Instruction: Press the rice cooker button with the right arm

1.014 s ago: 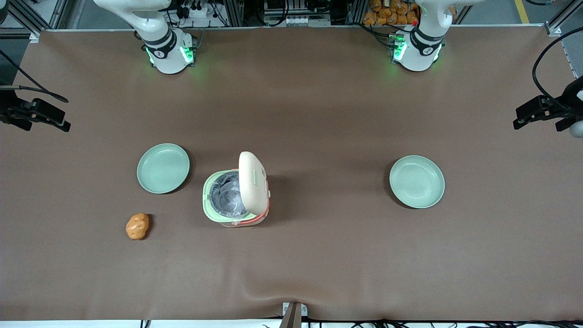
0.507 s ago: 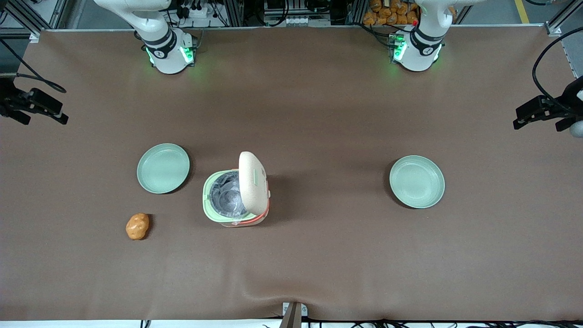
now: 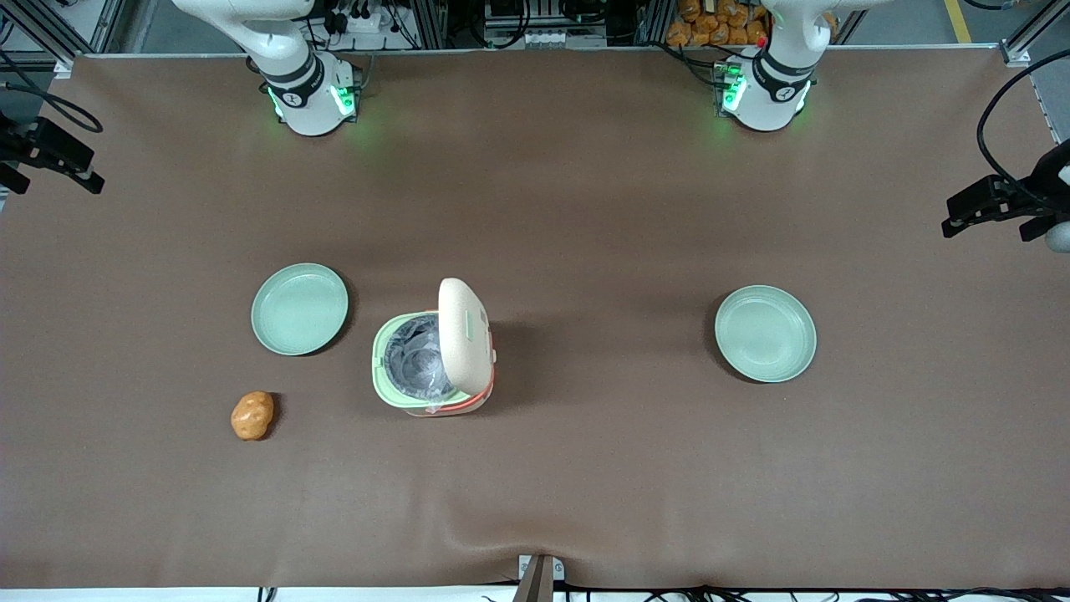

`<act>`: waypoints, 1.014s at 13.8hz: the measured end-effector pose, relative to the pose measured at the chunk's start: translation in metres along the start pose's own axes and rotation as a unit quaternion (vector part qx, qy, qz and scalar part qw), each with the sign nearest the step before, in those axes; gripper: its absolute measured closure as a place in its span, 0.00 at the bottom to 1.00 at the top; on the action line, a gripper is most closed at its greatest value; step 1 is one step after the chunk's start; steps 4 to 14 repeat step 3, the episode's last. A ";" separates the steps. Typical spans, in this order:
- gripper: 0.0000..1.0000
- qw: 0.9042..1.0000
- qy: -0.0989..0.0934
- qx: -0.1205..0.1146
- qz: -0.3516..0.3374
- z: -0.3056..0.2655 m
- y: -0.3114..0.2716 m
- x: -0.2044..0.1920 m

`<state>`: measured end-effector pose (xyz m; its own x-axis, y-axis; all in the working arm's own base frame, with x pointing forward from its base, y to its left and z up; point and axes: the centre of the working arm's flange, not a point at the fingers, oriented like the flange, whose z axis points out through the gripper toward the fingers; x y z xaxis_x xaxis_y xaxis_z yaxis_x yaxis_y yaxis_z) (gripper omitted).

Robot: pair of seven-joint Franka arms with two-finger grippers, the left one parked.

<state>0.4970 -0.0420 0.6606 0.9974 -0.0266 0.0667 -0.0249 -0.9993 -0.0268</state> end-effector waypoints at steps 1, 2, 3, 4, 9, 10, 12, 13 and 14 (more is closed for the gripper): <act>0.00 1.000 0.001 -0.002 -0.003 -0.002 0.000 -0.001; 0.00 1.000 -0.002 -0.003 -0.006 -0.003 0.000 -0.002; 0.00 1.000 -0.007 -0.004 -0.007 -0.003 0.000 -0.003; 0.00 1.000 -0.007 -0.004 -0.007 -0.003 0.000 -0.003; 0.00 1.000 -0.007 -0.004 -0.007 -0.003 0.000 -0.003; 0.00 1.000 -0.007 -0.004 -0.007 -0.003 0.000 -0.003; 0.00 1.000 -0.007 -0.004 -0.007 -0.003 0.000 -0.003; 0.00 1.000 -0.007 -0.004 -0.007 -0.003 0.000 -0.003; 0.00 1.000 -0.007 -0.004 -0.007 -0.003 0.000 -0.003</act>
